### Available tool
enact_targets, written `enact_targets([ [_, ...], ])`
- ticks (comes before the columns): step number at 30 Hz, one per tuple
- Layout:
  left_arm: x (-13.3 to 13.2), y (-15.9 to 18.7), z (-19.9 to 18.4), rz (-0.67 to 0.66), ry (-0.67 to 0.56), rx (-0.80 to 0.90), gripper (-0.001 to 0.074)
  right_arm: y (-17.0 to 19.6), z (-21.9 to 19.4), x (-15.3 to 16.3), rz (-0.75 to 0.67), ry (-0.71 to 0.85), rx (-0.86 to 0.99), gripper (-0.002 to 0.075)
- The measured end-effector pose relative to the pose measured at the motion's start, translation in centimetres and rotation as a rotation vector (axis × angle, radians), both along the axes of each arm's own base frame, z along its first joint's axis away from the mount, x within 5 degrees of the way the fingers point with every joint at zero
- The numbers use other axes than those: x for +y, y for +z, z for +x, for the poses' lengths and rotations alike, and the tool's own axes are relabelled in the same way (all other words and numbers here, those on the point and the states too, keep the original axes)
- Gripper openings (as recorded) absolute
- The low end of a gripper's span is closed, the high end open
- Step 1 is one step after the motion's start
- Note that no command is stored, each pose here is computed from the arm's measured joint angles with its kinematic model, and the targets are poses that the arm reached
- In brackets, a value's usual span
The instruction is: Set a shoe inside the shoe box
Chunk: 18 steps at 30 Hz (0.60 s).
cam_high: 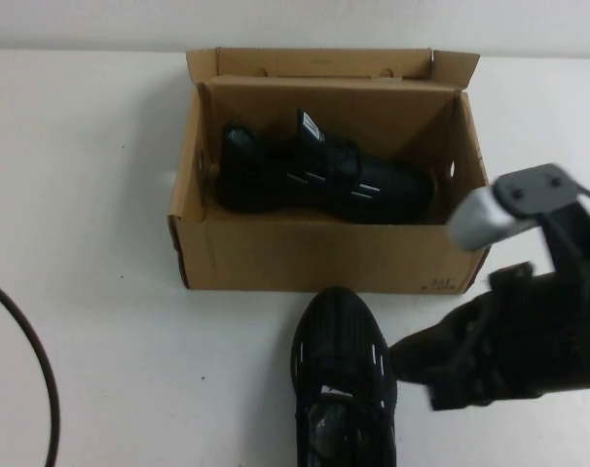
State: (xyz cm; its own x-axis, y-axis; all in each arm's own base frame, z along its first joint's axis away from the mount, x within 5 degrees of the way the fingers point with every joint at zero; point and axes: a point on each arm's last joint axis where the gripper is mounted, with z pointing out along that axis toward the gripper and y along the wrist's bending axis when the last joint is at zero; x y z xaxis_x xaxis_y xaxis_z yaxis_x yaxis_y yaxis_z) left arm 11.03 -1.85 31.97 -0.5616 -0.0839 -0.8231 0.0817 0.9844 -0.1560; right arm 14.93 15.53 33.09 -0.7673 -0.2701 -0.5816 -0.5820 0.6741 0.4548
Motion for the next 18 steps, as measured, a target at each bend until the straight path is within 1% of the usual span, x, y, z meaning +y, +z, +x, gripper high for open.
enact_targets([
  [5, 0.0, 0.0, 0.0, 0.000, 0.000, 0.002, -0.0001, -1.9, 0.3, 4.6, -0.147, 0.009, 0.093, -0.0014],
  [7, 0.0, 0.0, 0.0, 0.001, 0.000, 0.004, -0.0001, -2.6, 0.3, 6.3, -0.192, 0.016, 0.121, 0.0006],
  [9, 0.0, 0.0, 0.0, 0.001, 0.000, 0.004, -0.0001, -3.5, 0.5, 7.7, -0.231, 0.021, 0.162, 0.0066],
  [12, 0.0, 0.0, 0.0, 0.001, 0.000, 0.004, -0.0001, -5.0, 1.0, 9.1, -0.262, 0.016, 0.226, 0.0223],
  [15, 0.0, 0.0, 0.0, 0.001, 0.000, 0.004, -0.0001, -6.8, 1.5, 10.1, -0.290, 0.008, 0.265, 0.0363],
  [18, 0.0, 0.0, -0.1, 0.002, -0.001, 0.011, -0.0001, -8.5, 2.1, 10.8, -0.320, -0.011, 0.301, 0.0419],
])
